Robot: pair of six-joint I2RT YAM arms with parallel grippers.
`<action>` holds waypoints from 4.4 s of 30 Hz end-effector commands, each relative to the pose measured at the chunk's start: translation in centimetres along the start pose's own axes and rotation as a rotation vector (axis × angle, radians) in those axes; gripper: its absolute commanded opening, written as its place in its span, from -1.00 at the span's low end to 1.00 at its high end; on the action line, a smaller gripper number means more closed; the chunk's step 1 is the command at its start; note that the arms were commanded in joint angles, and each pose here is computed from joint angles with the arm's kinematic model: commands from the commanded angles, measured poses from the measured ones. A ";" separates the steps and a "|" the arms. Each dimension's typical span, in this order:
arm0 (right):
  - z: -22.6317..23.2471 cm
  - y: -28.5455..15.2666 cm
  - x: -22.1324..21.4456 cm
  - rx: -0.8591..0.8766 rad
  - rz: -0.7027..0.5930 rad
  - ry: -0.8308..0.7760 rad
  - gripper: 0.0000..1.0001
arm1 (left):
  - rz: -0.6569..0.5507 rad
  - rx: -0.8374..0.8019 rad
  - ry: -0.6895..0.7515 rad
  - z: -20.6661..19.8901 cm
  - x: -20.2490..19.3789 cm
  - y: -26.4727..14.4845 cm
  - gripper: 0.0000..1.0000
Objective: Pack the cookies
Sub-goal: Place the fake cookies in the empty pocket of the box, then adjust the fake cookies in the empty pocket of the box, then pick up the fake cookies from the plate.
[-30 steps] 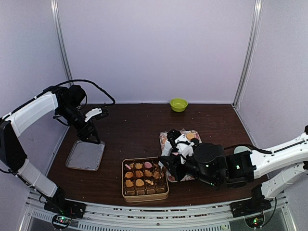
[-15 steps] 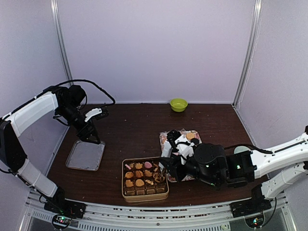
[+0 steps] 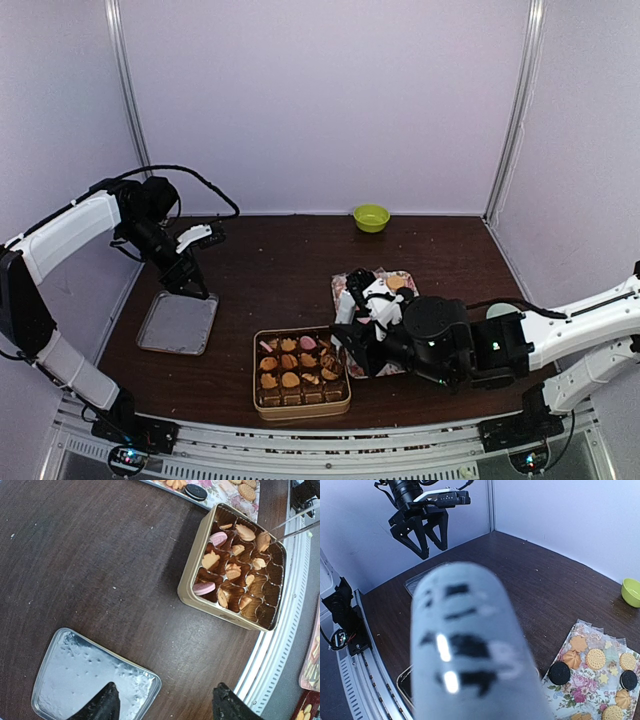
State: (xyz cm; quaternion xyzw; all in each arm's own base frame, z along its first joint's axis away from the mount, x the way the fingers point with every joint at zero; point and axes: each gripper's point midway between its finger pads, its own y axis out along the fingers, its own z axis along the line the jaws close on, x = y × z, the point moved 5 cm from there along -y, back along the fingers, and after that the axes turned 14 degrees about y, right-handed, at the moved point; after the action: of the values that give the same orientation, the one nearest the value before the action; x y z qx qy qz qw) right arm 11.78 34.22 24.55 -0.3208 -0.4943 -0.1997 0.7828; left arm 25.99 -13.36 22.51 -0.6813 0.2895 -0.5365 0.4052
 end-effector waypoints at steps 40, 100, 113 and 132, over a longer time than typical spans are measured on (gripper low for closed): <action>0.1 -1.4 3.8 0.130 -0.038 0.028 -0.51 | -0.026 0.010 0.028 -0.2 0.5 -0.9 0.29; -11.7 5.0 11.1 -0.231 -0.288 0.094 -0.33 | -0.023 0.027 -0.040 1.1 -0.5 -1.3 0.35; -12.9 10.5 10.1 -0.261 -0.329 0.114 -0.29 | -0.022 0.025 -0.037 0.8 -0.8 -1.2 0.33; -15.6 12.1 4.7 -0.389 -0.245 0.108 -0.12 | -0.033 0.023 -0.034 0.5 -0.6 -1.4 0.32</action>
State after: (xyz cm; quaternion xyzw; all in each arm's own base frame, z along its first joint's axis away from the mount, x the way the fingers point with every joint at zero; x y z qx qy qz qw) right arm 31.61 32.81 20.53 -0.3932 -0.4495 -0.3790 0.7069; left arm 26.34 -11.95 22.75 -0.6903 0.2769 -0.5250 0.4138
